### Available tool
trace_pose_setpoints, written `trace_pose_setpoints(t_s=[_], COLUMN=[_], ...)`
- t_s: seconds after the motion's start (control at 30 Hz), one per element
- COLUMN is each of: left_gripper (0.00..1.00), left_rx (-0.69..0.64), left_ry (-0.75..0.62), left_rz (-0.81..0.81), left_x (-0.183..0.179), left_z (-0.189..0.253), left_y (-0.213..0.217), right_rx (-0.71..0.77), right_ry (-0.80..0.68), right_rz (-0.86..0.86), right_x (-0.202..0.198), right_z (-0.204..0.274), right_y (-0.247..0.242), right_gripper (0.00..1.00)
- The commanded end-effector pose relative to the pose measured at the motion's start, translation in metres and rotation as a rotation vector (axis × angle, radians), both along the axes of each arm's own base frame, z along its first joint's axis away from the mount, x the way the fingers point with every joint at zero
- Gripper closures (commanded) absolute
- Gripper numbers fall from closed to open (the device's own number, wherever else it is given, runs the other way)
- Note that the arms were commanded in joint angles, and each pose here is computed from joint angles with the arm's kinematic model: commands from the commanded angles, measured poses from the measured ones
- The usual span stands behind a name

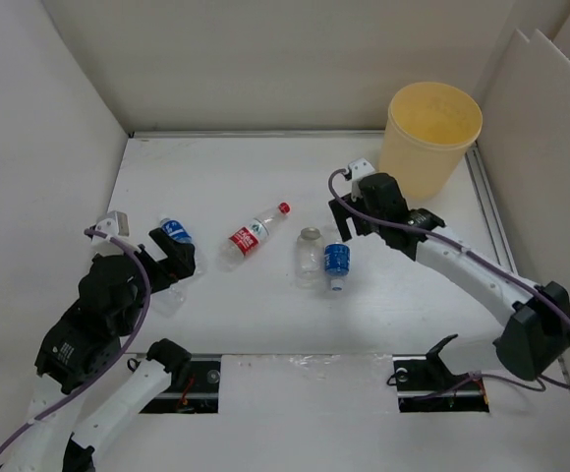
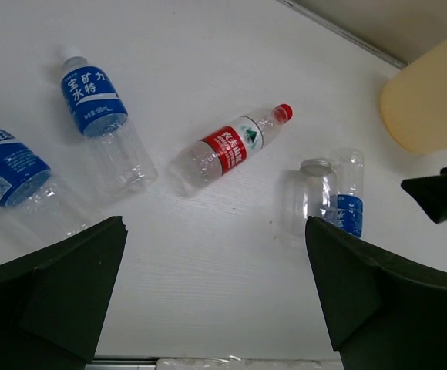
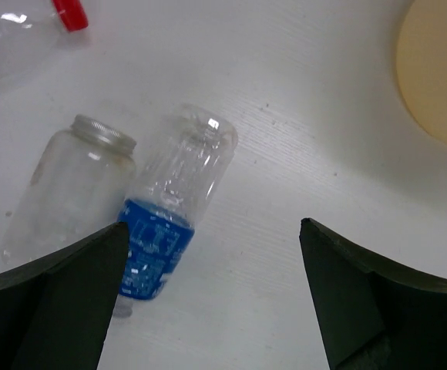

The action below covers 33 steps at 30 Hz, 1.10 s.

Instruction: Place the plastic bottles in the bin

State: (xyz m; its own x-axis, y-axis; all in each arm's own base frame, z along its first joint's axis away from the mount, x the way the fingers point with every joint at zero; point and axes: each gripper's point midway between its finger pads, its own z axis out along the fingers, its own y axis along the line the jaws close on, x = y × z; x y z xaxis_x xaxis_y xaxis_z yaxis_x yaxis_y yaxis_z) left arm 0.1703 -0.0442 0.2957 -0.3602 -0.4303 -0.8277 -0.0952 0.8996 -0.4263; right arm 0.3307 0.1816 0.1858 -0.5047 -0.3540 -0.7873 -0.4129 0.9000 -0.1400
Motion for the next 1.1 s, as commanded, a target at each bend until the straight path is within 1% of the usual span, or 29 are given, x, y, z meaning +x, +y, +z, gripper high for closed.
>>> trace_pose_setpoints(t_s=[0.0,0.07,0.1,0.17,0.2,0.23,0.37,0.53,0.6,0.77,0.87,0.9,0.97,1.07], left_gripper=[0.00,0.00,0.00,0.00,0.00,0.00,0.00,0.00,0.00,0.00,0.00,0.00,0.00,0.00], left_rx=[-0.056,-0.056,-0.072,-0.073,-0.079,-0.081,-0.102,-0.111,-0.119,-0.115,-0.115,-0.120,-0.122,-0.122], left_ry=[-0.057,-0.057,-0.067,-0.067,-0.077,-0.075,-0.106,-0.113,-0.119,-0.098,-0.098,-0.106,-0.104,-0.104], left_rz=[-0.019,-0.019,-0.015,-0.015,-0.015,-0.024,-0.033,-0.044,-0.055,-0.075,-0.075,-0.075,-0.084,-0.084], left_x=[0.002,0.002,0.000,-0.003,-0.005,-0.006,-0.013,-0.017,-0.017,-0.016,-0.016,-0.018,-0.018,-0.018], left_z=[0.013,0.013,0.015,0.015,0.017,0.014,0.019,0.018,0.020,0.012,0.012,0.014,0.014,0.014], left_y=[-0.006,-0.006,-0.005,-0.004,-0.003,-0.004,-0.002,-0.002,-0.004,-0.009,-0.009,-0.008,-0.010,-0.010], right_rx=[0.216,0.231,0.229,0.229,0.218,0.221,0.131,0.115,0.104,0.054,0.059,0.045,0.054,0.054], right_ry=[-0.091,-0.069,-0.030,0.005,0.035,0.059,0.138,0.178,0.190,0.262,0.293,0.309,0.299,0.330], right_rz=[-0.084,-0.112,-0.130,-0.137,-0.156,-0.158,-0.268,-0.292,-0.294,-0.317,-0.334,-0.337,-0.335,-0.331], right_x=[0.044,0.057,0.063,0.067,0.073,0.073,0.066,0.058,0.060,0.056,0.054,0.050,0.053,0.051], right_z=[0.035,0.032,0.015,0.001,-0.014,-0.023,-0.060,-0.083,-0.094,-0.131,-0.147,-0.155,-0.153,-0.163], right_y=[0.033,0.038,0.043,0.049,0.048,0.051,0.031,0.030,0.031,0.019,0.012,0.010,0.011,0.011], right_gripper=[0.05,0.06,0.06,0.06,0.06,0.06,0.06,0.06,0.05,0.05,0.05,0.06,0.10,0.24])
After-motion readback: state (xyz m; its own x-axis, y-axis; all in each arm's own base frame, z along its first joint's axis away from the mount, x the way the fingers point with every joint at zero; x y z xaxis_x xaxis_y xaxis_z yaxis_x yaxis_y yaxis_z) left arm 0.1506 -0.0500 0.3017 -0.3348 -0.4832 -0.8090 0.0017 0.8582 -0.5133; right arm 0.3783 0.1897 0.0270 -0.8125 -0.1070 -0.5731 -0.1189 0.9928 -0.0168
